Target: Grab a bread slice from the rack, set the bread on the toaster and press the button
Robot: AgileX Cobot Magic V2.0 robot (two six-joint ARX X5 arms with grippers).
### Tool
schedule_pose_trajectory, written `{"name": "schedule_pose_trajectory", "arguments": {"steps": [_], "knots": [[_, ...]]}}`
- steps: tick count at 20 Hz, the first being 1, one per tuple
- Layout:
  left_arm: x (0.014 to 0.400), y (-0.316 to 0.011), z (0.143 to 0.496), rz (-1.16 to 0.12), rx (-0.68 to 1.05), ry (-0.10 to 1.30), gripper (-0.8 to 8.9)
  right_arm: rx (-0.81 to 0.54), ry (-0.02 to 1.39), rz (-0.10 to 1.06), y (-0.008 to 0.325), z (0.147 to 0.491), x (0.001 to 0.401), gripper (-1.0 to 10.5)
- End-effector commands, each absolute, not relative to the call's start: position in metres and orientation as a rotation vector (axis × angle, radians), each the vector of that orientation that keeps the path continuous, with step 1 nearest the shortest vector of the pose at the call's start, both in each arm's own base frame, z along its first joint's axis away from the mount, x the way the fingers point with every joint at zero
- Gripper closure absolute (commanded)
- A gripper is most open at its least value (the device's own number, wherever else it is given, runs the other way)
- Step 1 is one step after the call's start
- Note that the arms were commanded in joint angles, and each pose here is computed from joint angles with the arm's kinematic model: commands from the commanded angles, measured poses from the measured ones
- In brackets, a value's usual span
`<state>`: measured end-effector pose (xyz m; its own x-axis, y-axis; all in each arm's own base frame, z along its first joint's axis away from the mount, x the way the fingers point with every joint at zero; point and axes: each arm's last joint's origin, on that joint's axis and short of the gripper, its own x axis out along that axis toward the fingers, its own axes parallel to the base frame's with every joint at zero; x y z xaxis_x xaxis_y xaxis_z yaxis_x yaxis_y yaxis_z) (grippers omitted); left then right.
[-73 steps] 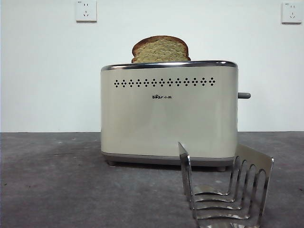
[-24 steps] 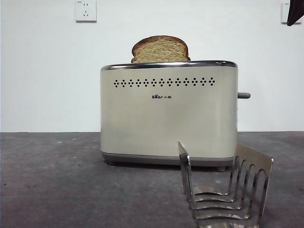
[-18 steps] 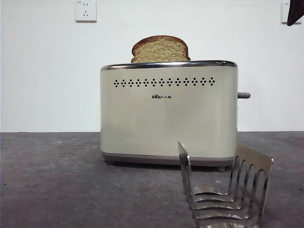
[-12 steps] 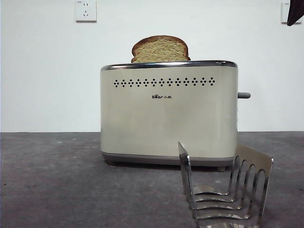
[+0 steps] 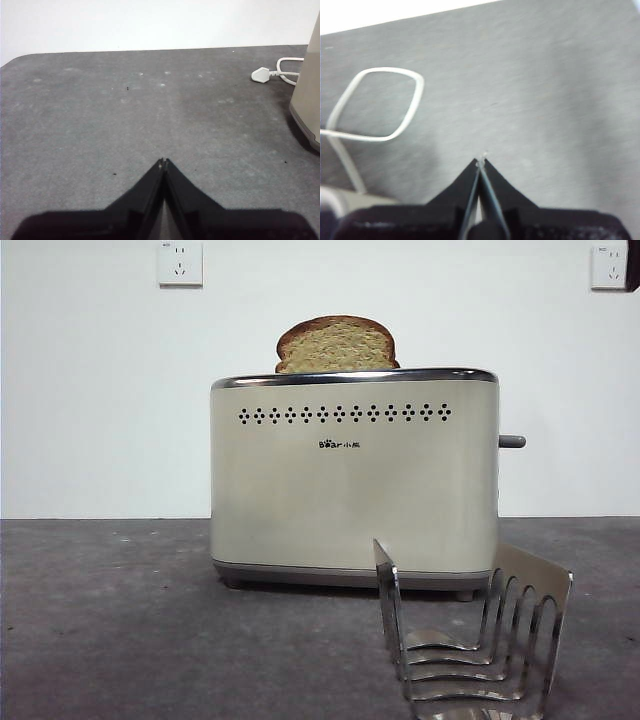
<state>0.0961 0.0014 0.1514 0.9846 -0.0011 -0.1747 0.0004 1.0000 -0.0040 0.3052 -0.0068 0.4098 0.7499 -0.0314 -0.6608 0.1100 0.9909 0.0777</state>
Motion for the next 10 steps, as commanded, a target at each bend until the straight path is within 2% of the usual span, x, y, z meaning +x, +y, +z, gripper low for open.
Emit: {"name": "schedule_pose_trajectory", "arguments": {"steps": [1,5,10], "knots": [[0.097,0.001,0.149,-0.007,-0.003,0.175,8.17,0.082,0.674,-0.086,-0.006,0.418,0.287,9.5],[0.097,0.001,0.149,-0.007,-0.003,0.175,8.17,0.079,0.559,-0.092,-0.006,0.410,0.253,9.5],[0.097,0.001,0.149,-0.007,-0.003,0.175,8.17,0.062,0.437,-0.179,-0.008,0.357,0.200,9.5]]}}
